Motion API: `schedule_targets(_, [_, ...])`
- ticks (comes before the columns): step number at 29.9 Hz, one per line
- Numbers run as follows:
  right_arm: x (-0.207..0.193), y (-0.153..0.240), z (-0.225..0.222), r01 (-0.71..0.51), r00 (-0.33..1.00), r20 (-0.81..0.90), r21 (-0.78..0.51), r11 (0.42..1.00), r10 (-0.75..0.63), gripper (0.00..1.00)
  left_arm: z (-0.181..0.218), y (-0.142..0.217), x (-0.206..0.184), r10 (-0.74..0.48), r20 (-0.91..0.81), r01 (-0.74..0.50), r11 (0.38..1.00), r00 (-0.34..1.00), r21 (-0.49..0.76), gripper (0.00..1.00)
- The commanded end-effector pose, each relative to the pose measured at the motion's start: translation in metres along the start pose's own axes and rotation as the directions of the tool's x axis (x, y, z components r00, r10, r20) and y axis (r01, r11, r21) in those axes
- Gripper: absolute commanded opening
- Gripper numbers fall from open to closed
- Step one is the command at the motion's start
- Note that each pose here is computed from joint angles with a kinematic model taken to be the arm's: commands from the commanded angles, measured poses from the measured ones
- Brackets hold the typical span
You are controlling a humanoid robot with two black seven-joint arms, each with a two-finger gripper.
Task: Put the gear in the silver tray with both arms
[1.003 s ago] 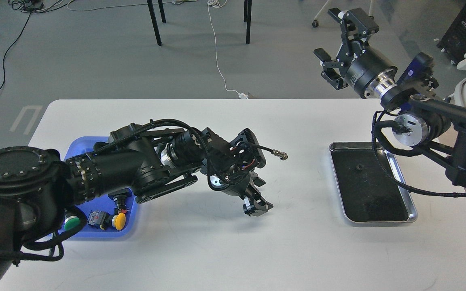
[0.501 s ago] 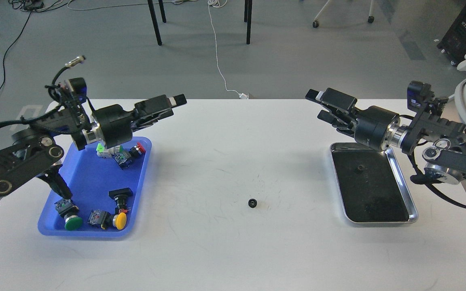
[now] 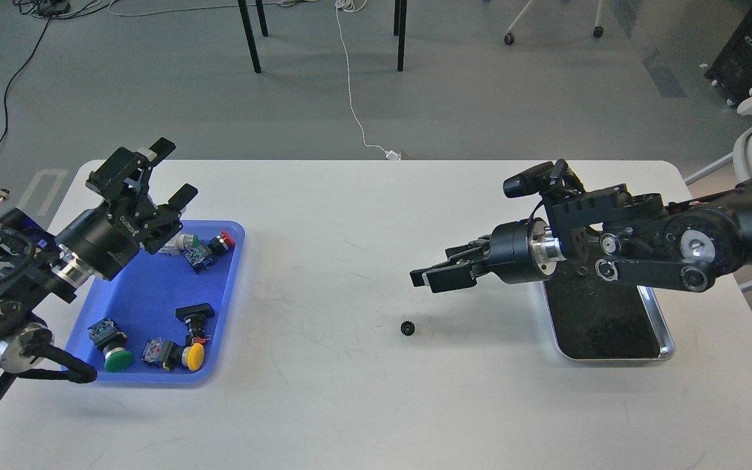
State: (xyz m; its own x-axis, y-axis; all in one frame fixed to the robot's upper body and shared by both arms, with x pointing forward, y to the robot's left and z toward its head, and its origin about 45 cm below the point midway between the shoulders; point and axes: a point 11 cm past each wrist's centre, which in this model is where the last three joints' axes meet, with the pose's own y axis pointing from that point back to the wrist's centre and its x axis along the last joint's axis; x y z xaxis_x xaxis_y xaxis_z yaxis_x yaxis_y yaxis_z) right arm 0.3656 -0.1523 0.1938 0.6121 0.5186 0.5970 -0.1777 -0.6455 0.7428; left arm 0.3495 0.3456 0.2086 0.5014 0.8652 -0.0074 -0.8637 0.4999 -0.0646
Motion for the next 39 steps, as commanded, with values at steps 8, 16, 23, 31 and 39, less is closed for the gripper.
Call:
schedule_targets(8, [-0.005, -0.058, -0.029, 0.13, 0.95, -0.289, 0.021, 0.991, -0.118, 0.99, 0.003, -0.001, -0.002, -0.005, 0.0, 0.005, 1.0, 1.0, -0.009, 0.98])
schedule_targets(16, [-0.017, -0.056, -0.003, 0.112, 0.941, -0.318, -0.038, 0.993, -0.119, 0.95, 0.001, 0.005, 0.001, 0.011, -0.006, -0.011, 1.0, 1.0, -0.008, 0.98])
schedule_targets(23, [-0.021, -0.057, -0.004, 0.116, 0.943, -0.311, -0.034, 0.993, -0.121, 0.91, 0.001, 0.005, -0.003, 0.005, -0.009, -0.005, 1.0, 1.0, -0.009, 0.98])
schedule_targets(31, [-0.027, -0.061, -0.011, 0.107, 0.948, -0.3, -0.006, 0.994, -0.104, 0.91, -0.003, 0.006, -0.005, 0.007, -0.016, -0.007, 1.0, 1.0, -0.005, 0.98])
schedule_targets(39, [-0.041, -0.067, -0.015, 0.084, 0.953, -0.293, 0.026, 0.996, -0.072, 0.8, -0.012, 0.014, -0.006, 0.014, -0.026, -0.014, 1.0, 1.0, 0.018, 0.98])
